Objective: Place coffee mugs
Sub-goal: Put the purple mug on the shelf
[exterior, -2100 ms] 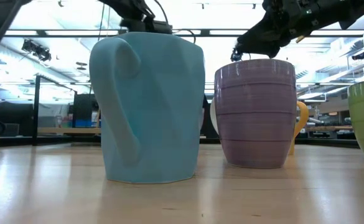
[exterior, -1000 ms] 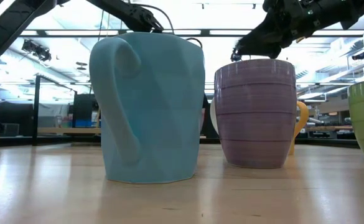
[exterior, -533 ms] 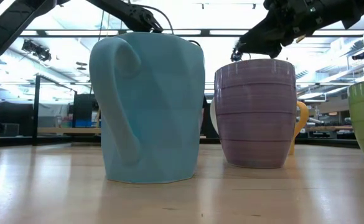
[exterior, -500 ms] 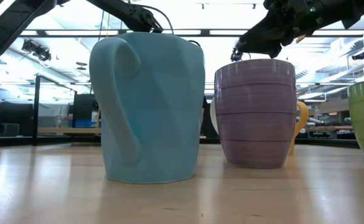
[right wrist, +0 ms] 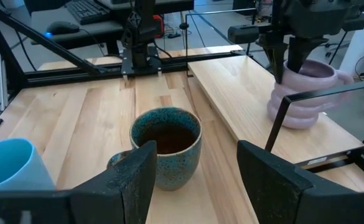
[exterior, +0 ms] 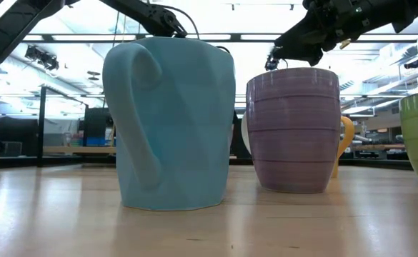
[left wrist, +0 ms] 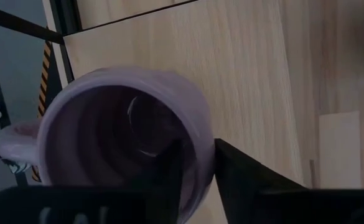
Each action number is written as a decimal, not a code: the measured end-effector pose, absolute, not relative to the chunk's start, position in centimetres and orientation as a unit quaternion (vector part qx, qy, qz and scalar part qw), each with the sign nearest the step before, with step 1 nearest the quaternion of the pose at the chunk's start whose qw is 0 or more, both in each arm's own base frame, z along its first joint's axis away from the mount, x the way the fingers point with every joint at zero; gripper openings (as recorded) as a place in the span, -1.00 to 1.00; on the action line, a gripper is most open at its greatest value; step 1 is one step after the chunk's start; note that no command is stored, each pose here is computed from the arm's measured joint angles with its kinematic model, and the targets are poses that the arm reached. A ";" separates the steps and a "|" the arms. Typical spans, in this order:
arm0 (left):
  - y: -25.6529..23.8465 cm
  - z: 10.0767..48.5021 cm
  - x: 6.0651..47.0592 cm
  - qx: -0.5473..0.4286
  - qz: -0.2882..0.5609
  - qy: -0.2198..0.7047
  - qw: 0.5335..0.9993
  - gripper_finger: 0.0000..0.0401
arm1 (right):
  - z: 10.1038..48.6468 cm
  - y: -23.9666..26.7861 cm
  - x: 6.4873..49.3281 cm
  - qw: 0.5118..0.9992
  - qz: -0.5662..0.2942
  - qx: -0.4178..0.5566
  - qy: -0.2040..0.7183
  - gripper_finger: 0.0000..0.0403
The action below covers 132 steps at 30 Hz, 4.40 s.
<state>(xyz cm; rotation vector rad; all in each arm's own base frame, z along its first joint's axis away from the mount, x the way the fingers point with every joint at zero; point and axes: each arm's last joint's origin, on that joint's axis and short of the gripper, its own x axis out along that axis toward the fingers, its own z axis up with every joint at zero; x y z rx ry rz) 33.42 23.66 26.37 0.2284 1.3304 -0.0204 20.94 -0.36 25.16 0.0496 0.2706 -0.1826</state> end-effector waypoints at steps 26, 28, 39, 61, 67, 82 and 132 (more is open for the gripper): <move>21.4 31.3 31.7 0.113 0.044 0.589 0.799 -0.18 | 25.4 -0.4 21.0 0.988 -0.090 0.023 0.124 0.14; 21.2 31.7 31.2 0.091 0.053 0.591 0.800 -0.18 | 25.4 -0.4 21.0 0.988 -0.090 0.023 0.121 0.14; 21.0 27.6 28.8 -0.073 0.046 0.626 0.775 -0.19 | 25.5 0.0 21.0 0.990 -0.082 0.021 0.117 0.14; 18.2 19.3 24.1 -0.004 0.254 0.443 0.860 -0.31 | 25.8 0.3 21.1 0.991 -0.081 0.025 0.103 0.14; 18.0 18.2 24.0 -0.005 0.266 0.410 0.873 -0.06 | 25.8 0.3 21.1 0.991 -0.082 0.031 0.101 0.14; 16.8 15.1 22.5 0.016 0.279 0.268 0.922 0.14 | 25.8 0.2 21.1 0.991 -0.085 0.030 0.101 0.14; 19.1 13.3 25.0 0.018 0.301 0.185 0.935 0.14 | 26.0 0.3 21.1 0.992 -0.086 0.032 0.090 0.14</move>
